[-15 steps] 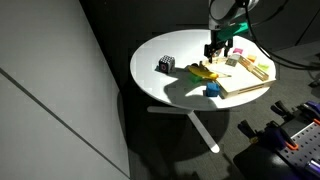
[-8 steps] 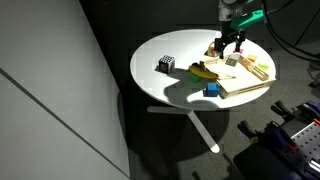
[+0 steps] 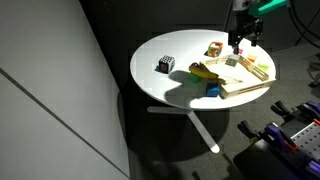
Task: Pick up the brown plum toy from the tray and put it on the table
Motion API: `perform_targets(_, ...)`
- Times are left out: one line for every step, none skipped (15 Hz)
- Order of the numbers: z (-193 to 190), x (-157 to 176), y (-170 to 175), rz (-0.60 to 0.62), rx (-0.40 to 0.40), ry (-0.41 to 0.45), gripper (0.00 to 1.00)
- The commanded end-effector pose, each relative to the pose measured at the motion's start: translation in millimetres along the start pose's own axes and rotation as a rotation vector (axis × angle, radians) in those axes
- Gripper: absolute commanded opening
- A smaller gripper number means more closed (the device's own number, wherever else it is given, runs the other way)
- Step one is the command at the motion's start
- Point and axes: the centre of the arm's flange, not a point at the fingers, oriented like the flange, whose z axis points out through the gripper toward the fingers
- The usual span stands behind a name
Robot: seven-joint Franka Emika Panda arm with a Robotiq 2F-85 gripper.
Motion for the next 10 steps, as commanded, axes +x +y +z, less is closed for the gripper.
perform_targets(-15, -37, 16, -0.004, 0.017, 0.033, 1.00)
perform_targets(-18, -44, 19, 0.002, 0.028, 0.053, 1.00)
perform_targets(-21, -51, 22, 0.004, 0.037, 0.071, 1.00)
perform_targets(-25, -58, 25, 0.002, 0.048, 0.087, 1.00)
perform_targets(-28, -64, 28, 0.000, 0.058, 0.106, 1.00)
perform_targets(-31, -69, 31, 0.004, 0.066, 0.128, 1.00)
perform_targets(-34, -73, 34, 0.002, 0.073, 0.148, 1.00)
perform_targets(-35, -76, 36, 0.004, 0.077, 0.164, 1.00)
perform_targets(-36, -77, 38, 0.007, 0.080, 0.174, 1.00)
perform_targets(-36, -61, 30, 0.019, 0.048, 0.140, 1.00)
